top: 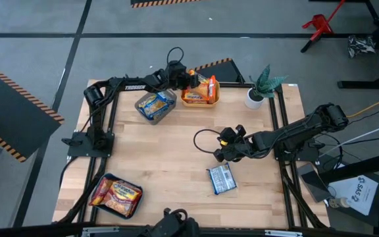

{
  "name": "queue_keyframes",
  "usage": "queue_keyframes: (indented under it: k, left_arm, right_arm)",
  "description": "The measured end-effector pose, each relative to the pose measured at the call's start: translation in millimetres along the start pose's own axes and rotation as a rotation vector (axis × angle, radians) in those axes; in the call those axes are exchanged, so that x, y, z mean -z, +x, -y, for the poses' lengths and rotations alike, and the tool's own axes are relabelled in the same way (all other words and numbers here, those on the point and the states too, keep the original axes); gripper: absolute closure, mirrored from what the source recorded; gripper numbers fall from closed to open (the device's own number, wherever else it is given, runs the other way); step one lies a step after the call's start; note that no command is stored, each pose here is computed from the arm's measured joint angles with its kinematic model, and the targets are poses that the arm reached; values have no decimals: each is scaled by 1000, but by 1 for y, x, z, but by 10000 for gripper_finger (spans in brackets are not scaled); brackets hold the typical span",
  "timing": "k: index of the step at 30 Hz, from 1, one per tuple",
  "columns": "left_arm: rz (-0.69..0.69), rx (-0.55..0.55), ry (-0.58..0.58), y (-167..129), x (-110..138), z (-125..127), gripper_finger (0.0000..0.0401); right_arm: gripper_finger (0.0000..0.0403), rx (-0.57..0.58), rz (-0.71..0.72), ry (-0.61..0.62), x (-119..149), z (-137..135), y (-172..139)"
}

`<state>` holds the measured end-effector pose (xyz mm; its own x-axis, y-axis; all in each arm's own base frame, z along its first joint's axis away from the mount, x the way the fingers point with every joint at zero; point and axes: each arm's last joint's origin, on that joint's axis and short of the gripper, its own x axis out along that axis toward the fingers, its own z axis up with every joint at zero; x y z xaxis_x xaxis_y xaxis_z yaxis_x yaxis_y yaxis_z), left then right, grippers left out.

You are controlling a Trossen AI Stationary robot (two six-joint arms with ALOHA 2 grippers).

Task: Sort Maruchan noodles
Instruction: Put the pack of orange ramen noodle soup into the yellow bin

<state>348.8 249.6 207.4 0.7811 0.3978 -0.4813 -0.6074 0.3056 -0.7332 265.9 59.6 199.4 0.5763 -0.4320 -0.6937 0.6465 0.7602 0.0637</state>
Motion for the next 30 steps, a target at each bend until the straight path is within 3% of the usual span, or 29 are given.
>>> queue_keyframes:
  k: [9,14,21,30]
  left_arm:
    - [24,-20,53,0,-1,-1,177]
    - [33,-13,37,-6,-17,-9,178]
    - [-30,-13,28,-7,-16,-13,174]
    - [-126,48,-49,-13,-33,-30,177]
  right_arm:
    - [403,-5,-5,0,0,0,0]
    - [403,-26,-29,1,1,-1,0]
    - [403,-20,-23,0,1,-1,0]
    - [403,-25,-28,0,1,-1,0]
